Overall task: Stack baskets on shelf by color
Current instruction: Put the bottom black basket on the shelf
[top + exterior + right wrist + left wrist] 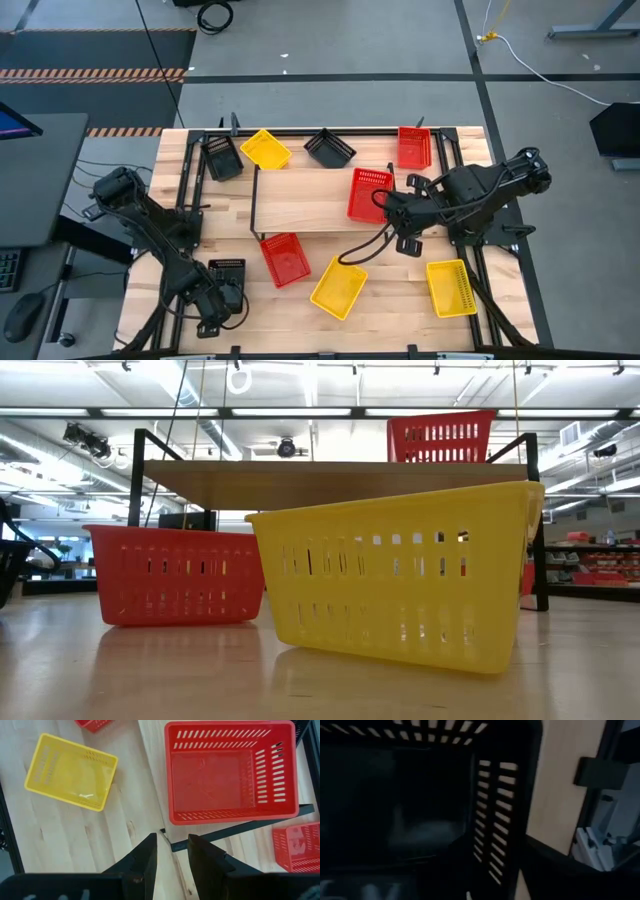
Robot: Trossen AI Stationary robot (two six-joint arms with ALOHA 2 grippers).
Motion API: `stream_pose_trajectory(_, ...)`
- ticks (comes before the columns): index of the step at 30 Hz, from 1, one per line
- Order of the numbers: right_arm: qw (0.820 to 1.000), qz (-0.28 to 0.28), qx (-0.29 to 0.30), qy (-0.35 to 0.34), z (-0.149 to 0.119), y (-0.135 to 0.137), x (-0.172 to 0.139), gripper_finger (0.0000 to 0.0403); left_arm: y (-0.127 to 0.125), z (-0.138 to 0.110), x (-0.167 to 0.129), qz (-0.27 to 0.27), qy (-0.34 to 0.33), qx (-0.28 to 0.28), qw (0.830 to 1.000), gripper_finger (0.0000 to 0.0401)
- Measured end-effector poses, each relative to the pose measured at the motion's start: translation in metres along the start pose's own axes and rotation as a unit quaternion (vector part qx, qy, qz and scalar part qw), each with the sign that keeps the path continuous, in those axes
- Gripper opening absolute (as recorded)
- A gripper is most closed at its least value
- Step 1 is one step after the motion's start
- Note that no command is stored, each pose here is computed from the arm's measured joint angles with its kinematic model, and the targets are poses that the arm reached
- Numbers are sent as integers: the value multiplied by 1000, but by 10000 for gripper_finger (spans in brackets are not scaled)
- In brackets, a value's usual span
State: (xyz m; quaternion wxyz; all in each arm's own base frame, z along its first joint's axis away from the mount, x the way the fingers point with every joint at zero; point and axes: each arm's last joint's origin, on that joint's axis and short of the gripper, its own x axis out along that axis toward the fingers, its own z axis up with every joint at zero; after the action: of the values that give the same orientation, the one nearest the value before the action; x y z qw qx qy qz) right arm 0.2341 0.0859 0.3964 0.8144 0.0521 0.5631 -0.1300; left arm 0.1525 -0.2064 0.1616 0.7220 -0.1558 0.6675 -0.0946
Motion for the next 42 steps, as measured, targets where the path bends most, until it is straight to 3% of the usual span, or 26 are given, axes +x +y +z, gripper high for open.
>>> stream_pose_trajectory(4, 1000, -3, 2, 0, 2, -3, 1, 113, -4, 8, -6, -12, 2, -16, 1000, 42)
stream_pose_trajectory(6, 1000, -5, 2, -1, 2, -3, 1, 113, -8, 13, -15, -11, 3, -27, 1000, 16)
stream_pose_trajectory(11, 1000, -23, 2, -18, 2, -5, -1, 113, -32, 31, -58, 1, -10, -17, 1000, 11)
stream_pose_trajectory(18, 999, -35, 6, -30, 2, -9, -3, 113, -54, 50, -154, 29, -39, 0, 999, 10)
stream_pose_trajectory(23, 998, -43, 7, -35, 2, -9, -3, 113, -44, 62, -217, 66, -89, -5, 994, 10)
stream_pose_trajectory(27, 998, -45, 10, -35, 3, -10, -3, 113, -21, 79, -249, 102, -135, -3, 986, 10)
stream_pose_trajectory(33, 998, -44, 16, -34, 3, -12, -3, 113, 15, 113, -257, 147, -143, 27, 978, 10)
stream_pose_trajectory(42, 998, -35, 39, -26, 5, -15, -1, 113, 57, 172, -225, 203, -67, 87, 973, 10)
